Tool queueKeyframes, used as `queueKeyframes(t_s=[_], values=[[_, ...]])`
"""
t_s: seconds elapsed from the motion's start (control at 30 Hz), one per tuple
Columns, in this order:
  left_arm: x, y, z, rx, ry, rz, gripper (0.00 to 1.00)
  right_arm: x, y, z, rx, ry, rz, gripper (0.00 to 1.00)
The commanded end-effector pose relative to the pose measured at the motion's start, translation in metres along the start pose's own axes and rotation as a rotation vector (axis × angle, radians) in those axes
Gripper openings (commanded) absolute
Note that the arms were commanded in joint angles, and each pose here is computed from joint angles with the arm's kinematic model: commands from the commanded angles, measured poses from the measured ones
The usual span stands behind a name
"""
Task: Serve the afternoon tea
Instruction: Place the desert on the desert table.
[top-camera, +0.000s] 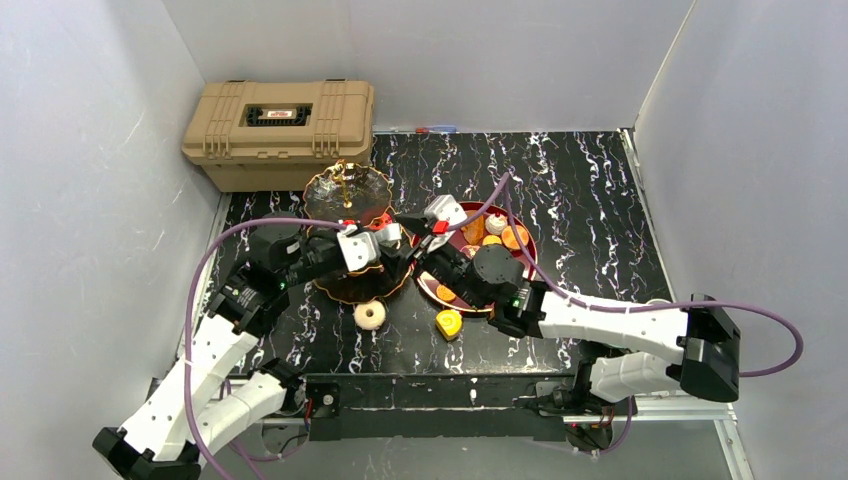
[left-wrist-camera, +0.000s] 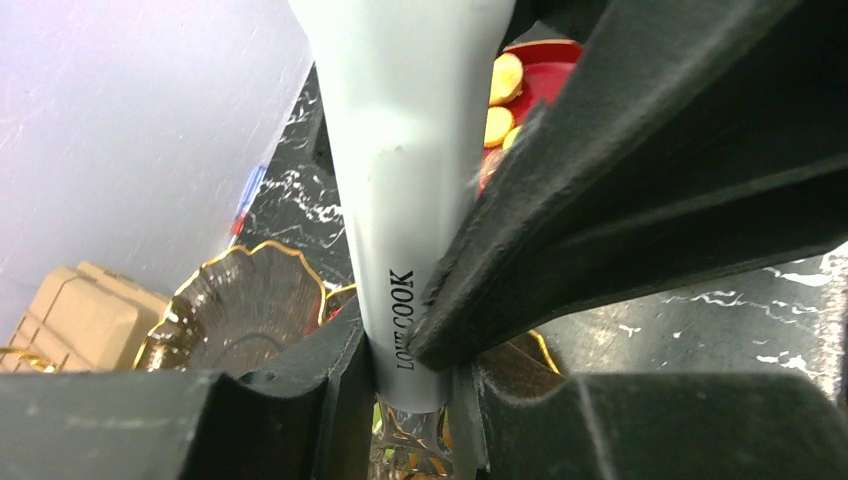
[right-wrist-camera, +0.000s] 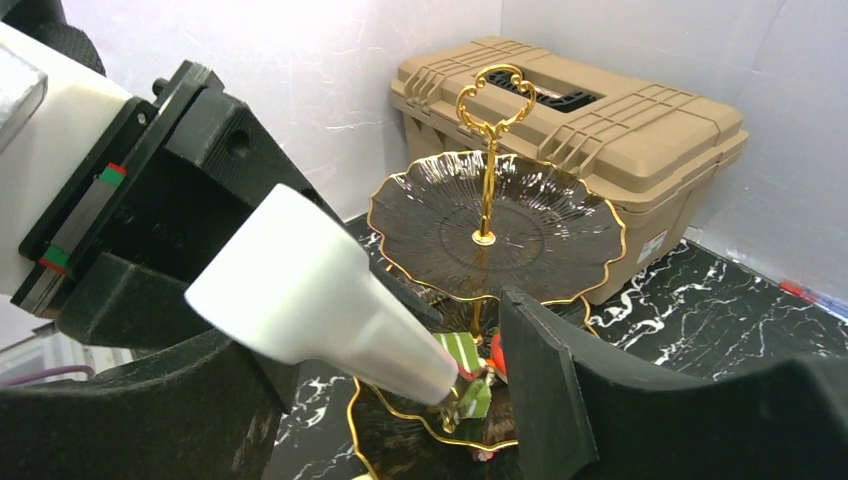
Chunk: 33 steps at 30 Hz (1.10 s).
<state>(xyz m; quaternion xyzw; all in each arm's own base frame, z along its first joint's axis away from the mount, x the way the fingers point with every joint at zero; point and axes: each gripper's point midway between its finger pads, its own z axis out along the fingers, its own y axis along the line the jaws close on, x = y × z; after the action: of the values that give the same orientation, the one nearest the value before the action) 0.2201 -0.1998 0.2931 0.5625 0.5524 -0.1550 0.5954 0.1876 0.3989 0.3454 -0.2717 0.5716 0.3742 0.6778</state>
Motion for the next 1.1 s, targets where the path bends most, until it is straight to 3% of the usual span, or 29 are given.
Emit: queueKeyframes(t_s=[0.0, 0.13, 0.23, 0.4, 0.6, 0.93, 1.07], values=[[-0.041, -0.006, -0.003, 0.039, -0.137, 0.019, 0.06, -0.027, -0.001, -0.004, 0.021, -0.056, 0.078, 0.75], [-0.042, -0.005, 0.001, 0.03, -0.135, 0.019, 0.05, -0.027, -0.001, -0.006, 0.028, -0.054, 0.081, 0.63], [-0.041, 0.001, 0.004, 0.005, -0.115, -0.031, 0.03, -0.026, 0.0, -0.011, 0.011, -0.044, 0.065, 0.62], [-0.043, 0.01, 0.004, -0.023, -0.094, -0.075, 0.0, -0.031, 0.005, -0.029, -0.05, 0.022, 0.023, 0.7], [-0.055, 0.014, 0.007, -0.01, -0.113, -0.124, 0.0, -0.031, -0.016, -0.054, 0.016, 0.072, -0.015, 0.78], [-0.061, 0.001, 0.019, 0.031, -0.094, -0.13, 0.0, -0.038, -0.031, -0.038, 0.115, 0.085, -0.091, 0.64], [-0.059, -0.004, 0.025, 0.036, -0.075, -0.134, 0.0, -0.044, -0.048, -0.038, 0.221, 0.065, -0.099, 0.5]])
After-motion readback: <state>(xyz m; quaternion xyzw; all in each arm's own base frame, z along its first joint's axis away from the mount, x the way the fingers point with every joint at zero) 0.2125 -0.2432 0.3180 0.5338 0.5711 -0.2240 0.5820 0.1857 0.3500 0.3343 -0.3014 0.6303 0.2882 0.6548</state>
